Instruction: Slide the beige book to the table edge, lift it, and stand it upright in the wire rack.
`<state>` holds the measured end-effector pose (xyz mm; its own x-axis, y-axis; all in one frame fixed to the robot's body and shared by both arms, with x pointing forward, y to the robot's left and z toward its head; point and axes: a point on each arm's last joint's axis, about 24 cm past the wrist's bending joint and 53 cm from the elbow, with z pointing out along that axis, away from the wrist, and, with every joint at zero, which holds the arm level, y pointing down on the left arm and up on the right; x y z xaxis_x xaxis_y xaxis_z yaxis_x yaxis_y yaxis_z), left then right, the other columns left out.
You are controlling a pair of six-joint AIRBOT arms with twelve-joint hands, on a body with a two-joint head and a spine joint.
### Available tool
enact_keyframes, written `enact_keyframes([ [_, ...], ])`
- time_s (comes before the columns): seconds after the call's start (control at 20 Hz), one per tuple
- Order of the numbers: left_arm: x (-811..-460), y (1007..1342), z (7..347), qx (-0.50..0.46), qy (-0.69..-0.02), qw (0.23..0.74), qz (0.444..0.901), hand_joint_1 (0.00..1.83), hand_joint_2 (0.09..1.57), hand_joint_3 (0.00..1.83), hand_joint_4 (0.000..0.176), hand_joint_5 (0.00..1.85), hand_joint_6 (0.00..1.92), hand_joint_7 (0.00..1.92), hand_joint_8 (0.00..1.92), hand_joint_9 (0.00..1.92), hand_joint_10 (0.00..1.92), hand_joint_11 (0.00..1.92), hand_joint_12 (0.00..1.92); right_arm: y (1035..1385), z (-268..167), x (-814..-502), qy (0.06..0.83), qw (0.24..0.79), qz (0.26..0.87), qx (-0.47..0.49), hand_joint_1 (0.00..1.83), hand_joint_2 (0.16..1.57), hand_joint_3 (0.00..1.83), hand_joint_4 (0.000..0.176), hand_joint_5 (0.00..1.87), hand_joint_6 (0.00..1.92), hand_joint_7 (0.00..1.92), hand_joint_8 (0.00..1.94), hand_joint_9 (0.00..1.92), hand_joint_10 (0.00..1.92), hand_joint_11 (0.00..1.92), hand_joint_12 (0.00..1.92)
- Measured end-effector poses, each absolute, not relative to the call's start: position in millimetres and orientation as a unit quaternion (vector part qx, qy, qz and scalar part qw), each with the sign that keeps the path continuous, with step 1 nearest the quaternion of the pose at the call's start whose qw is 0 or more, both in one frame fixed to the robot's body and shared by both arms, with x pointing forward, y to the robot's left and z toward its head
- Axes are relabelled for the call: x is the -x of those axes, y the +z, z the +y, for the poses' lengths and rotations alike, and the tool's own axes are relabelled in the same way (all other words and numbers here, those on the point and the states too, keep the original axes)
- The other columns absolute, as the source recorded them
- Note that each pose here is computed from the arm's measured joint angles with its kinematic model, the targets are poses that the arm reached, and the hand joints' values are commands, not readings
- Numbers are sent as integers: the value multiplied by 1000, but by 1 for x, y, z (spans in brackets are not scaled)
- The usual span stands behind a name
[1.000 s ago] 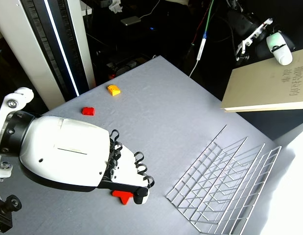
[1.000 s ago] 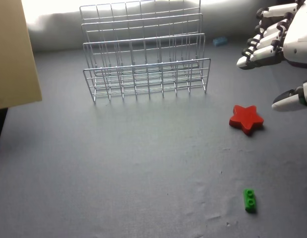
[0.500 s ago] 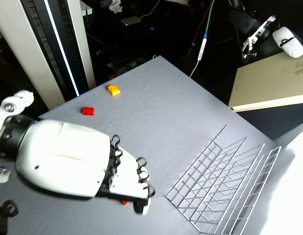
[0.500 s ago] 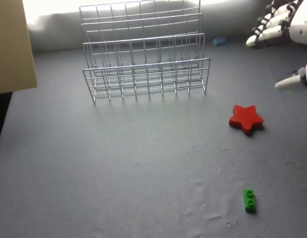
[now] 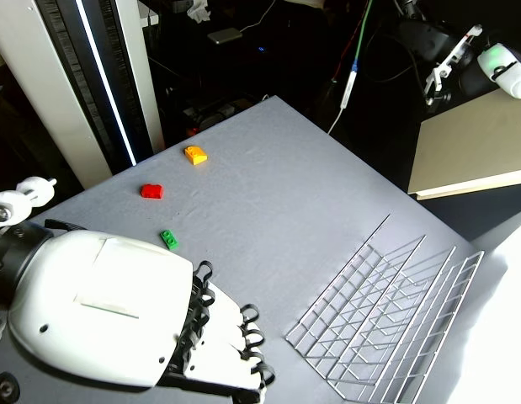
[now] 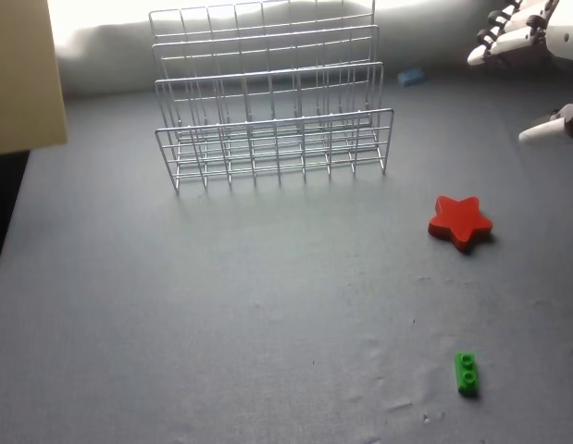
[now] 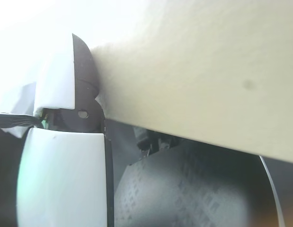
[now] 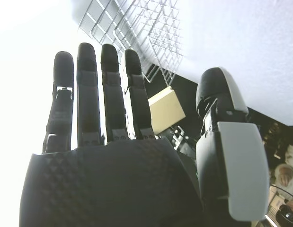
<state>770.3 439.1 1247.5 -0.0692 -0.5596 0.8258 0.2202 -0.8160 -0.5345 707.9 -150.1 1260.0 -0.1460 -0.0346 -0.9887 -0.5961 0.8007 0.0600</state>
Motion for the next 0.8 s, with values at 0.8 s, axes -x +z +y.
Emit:
enact_keyframes([
  [0.8,-781,1294,408,556,-726,336,226,1472,1223,0,0,703,1307,612,1346,699,1340,663,1705,1267,-142,-703,226,621,708,250,330,1166,1,0,403,0,421,0,410,0,0,1071],
])
